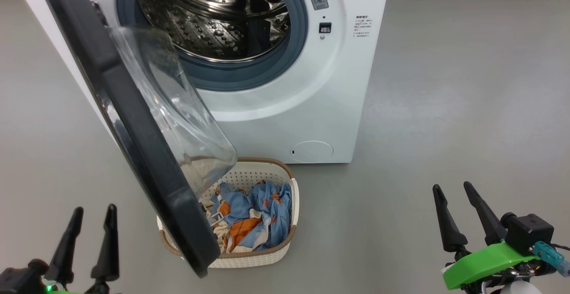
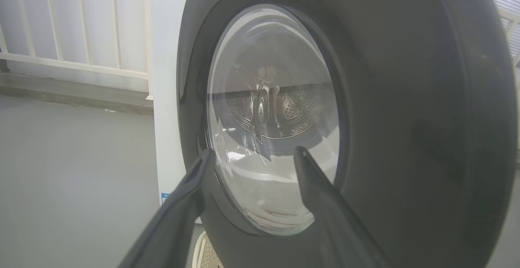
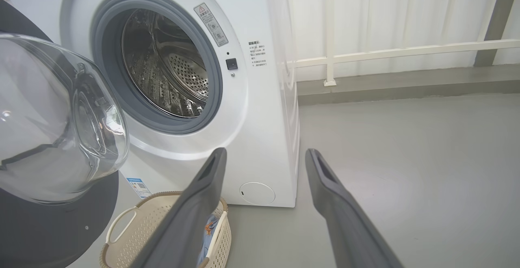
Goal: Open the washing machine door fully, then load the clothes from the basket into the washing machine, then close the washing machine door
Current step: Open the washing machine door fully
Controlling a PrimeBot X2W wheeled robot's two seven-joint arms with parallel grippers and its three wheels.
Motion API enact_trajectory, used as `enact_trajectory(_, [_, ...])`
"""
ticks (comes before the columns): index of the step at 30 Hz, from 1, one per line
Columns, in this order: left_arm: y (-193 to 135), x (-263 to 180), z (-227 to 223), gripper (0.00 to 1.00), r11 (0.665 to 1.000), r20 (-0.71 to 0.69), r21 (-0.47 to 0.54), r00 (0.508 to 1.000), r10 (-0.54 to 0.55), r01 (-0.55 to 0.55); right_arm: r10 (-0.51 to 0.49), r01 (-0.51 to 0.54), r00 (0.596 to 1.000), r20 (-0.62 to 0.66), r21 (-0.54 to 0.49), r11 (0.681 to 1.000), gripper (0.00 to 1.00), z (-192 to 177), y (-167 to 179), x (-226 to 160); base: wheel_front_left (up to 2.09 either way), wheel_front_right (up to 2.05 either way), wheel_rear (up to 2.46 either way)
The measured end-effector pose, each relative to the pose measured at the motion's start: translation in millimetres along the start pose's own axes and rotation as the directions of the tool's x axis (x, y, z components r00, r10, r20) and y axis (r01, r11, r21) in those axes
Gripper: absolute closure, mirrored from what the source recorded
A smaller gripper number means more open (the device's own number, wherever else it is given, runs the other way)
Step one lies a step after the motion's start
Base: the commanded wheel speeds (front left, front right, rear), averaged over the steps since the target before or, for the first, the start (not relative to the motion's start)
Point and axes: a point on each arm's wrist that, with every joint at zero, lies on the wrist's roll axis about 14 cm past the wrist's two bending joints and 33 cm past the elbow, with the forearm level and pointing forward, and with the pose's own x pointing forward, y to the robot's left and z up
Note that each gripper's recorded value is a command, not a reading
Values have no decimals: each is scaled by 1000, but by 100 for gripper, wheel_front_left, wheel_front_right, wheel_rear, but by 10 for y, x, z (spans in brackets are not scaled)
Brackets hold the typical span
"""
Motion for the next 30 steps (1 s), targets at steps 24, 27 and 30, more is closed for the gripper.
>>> enact_trajectory(24, [-807,-2,1202,100,972,377,1,900,-219,236,18,-18,1000,-10,0,1000,0,-32,58,14,0,0,0])
enact_trajectory(27, [-987,-12,1285,100,955,384,13,881,-277,295,22,-22,1000,-13,-1,1000,0,-41,75,3,0,0,0])
enact_trajectory(30, [-1358,-56,1137,100,913,322,-10,866,-383,407,18,-18,1000,-13,0,1000,0,-42,66,-11,0,0,0])
